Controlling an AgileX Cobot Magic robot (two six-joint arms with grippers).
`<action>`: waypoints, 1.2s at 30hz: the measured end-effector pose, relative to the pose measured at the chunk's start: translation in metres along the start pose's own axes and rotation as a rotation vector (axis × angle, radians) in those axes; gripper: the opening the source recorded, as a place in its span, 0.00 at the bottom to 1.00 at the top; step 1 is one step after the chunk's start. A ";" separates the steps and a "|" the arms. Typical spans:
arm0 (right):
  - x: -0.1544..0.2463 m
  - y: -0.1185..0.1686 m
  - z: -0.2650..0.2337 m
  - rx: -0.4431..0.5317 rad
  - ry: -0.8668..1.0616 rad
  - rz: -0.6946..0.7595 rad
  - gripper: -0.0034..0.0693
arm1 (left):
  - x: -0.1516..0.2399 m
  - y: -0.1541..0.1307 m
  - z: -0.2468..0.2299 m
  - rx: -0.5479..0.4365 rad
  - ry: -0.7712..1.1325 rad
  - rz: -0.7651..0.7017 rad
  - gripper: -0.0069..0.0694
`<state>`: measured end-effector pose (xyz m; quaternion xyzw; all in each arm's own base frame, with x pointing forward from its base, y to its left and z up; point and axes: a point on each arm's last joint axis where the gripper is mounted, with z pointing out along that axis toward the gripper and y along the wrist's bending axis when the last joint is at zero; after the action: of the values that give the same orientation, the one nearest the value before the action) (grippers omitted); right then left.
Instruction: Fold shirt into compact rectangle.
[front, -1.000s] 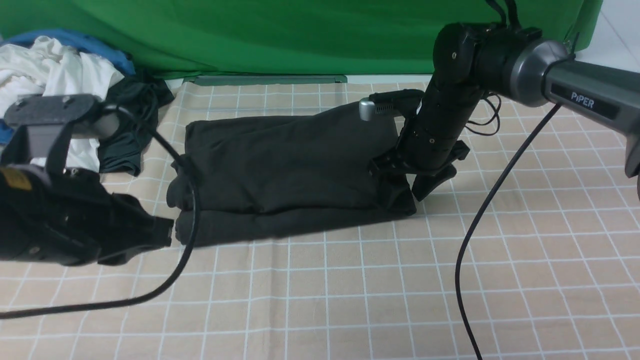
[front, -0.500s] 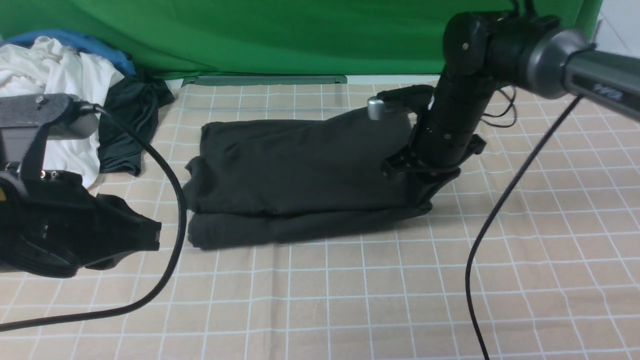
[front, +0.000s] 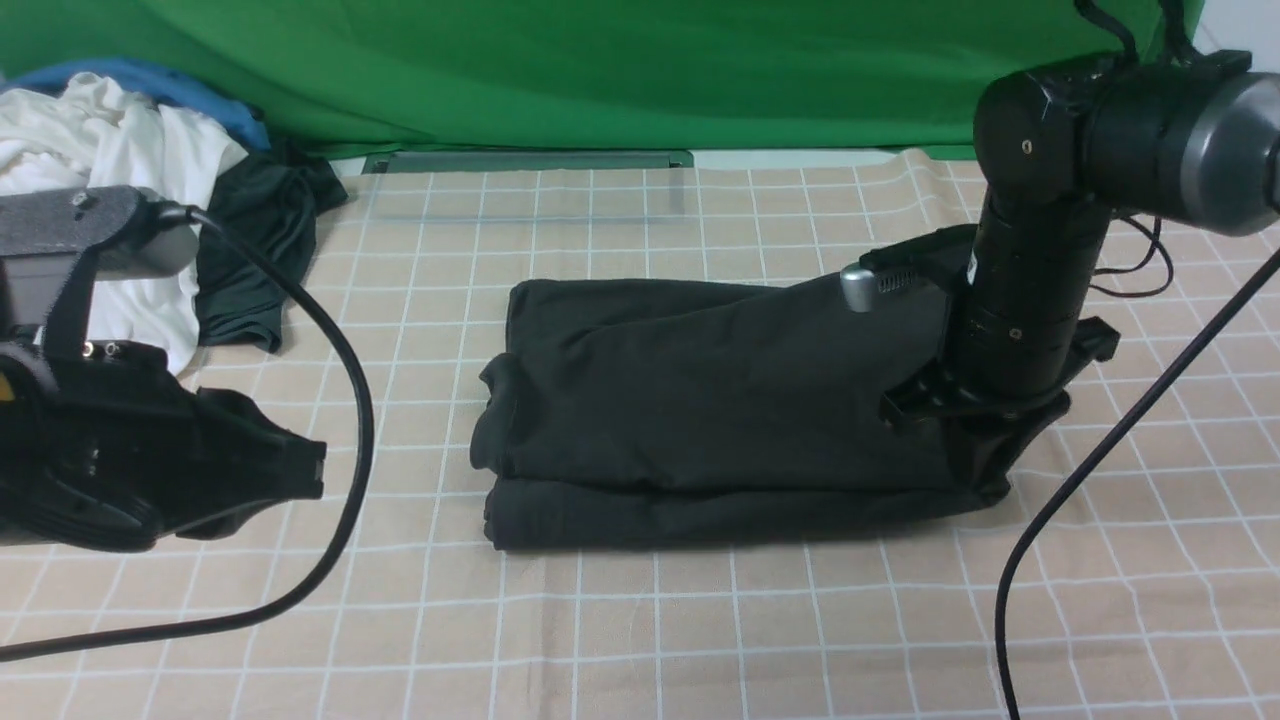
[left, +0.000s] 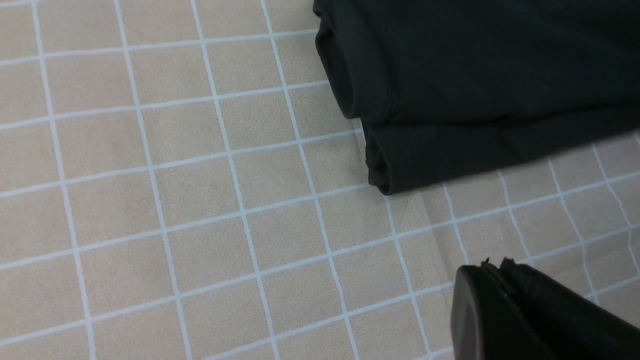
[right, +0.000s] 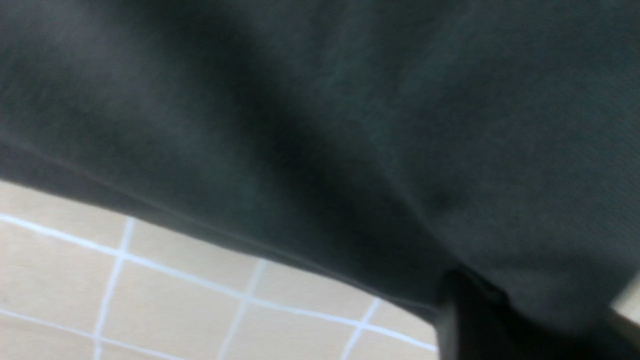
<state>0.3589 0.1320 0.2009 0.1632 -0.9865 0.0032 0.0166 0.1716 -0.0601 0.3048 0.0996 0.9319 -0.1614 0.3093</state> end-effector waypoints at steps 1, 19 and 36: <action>0.002 -0.001 -0.005 0.005 -0.013 -0.005 0.50 | 0.000 0.000 0.000 0.000 0.000 0.001 0.11; 0.215 -0.007 -0.270 0.004 -1.121 -0.014 0.10 | 0.009 -0.003 -0.018 0.002 -0.068 0.044 0.11; 0.373 -0.010 -0.162 0.134 -1.957 -0.116 0.10 | 0.086 0.002 -0.056 -0.018 -0.565 0.080 0.11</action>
<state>0.0142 0.0048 0.3757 0.1424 -0.5531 -0.0782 -0.8171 0.0740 -0.0311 0.2943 0.0848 0.8053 -0.1621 0.5639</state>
